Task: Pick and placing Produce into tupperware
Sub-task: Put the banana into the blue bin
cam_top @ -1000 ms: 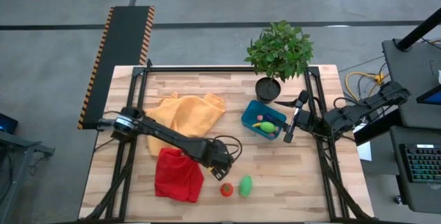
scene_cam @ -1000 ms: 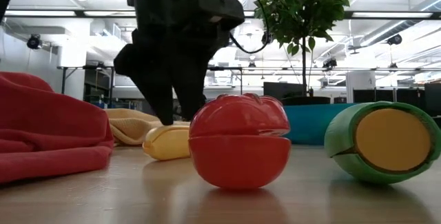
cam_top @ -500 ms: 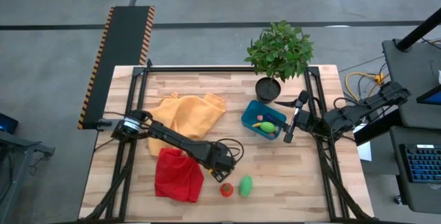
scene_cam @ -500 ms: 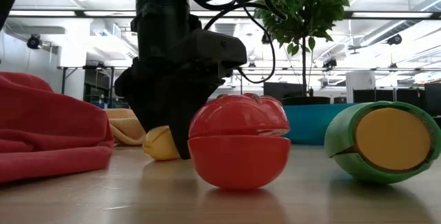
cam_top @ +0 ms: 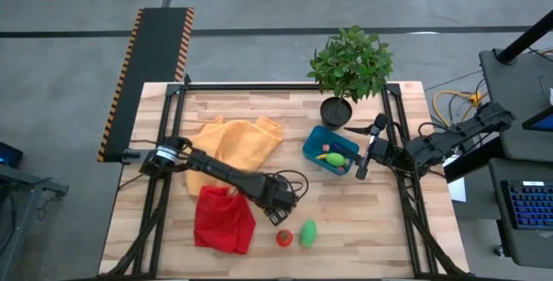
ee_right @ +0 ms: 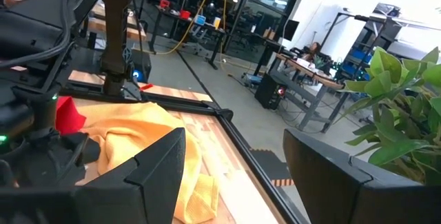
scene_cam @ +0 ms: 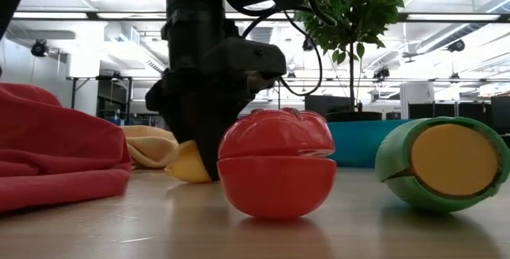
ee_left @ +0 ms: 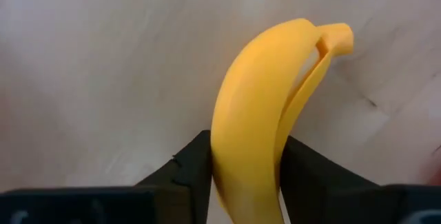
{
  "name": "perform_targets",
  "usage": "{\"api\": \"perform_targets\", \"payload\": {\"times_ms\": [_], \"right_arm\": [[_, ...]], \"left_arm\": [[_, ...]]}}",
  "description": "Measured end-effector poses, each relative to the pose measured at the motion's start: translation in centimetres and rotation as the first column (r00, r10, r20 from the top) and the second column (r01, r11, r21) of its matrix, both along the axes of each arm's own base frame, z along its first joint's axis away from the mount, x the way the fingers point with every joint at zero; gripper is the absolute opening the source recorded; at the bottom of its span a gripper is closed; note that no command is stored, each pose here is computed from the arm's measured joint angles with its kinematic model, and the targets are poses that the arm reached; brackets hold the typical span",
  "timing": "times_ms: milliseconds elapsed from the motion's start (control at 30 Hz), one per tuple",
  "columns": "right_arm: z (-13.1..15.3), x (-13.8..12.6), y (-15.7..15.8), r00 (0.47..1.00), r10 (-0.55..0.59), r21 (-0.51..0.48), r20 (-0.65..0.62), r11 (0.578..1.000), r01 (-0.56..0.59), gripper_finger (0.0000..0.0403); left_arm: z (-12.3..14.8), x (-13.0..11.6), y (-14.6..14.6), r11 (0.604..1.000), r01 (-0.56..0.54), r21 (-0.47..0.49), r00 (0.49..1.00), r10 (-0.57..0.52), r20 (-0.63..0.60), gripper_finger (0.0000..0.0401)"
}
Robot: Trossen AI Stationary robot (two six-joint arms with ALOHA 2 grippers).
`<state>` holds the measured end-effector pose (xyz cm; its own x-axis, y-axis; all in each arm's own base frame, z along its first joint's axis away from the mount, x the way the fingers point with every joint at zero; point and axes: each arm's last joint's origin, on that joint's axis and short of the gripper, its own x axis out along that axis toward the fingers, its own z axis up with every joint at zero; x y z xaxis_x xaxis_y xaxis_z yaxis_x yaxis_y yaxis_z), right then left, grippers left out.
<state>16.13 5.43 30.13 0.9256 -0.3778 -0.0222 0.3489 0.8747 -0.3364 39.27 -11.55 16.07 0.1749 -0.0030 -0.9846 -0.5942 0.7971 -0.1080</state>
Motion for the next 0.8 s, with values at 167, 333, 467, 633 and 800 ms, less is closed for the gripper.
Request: {"api": "perform_targets", "payload": {"times_ms": [167,333,467,633,800], "right_arm": [[0.0,0.0,0.0,1.0,0.0,0.0,0.0,1.0,0.0,0.0238],[0.0,0.0,0.0,1.0,0.0,0.0,0.0,1.0,0.0,0.0238],[0.0,0.0,0.0,1.0,0.0,0.001,0.002,1.0,0.0,0.0238],[0.3,0.0,0.0,1.0,-0.003,0.002,0.024,1.0,0.003,0.0238],[1.2,-0.2,-0.5,0.988,-0.116,0.054,0.107,0.992,0.11,0.0238]], "left_arm": [[0.4,0.4,0.7,0.999,0.037,0.026,0.999,-0.037,0.012,0.0112],[1.1,1.4,2.3,0.995,0.075,0.065,0.996,-0.078,0.042,0.0117],[2.5,2.3,3.9,0.989,0.109,0.097,0.991,-0.116,0.068,0.0122],[5.1,4.0,6.1,0.962,0.146,0.232,0.972,-0.183,0.149,0.0118],[7.6,5.6,8.7,0.927,0.158,0.34,0.936,-0.251,0.248,0.0118]]}}
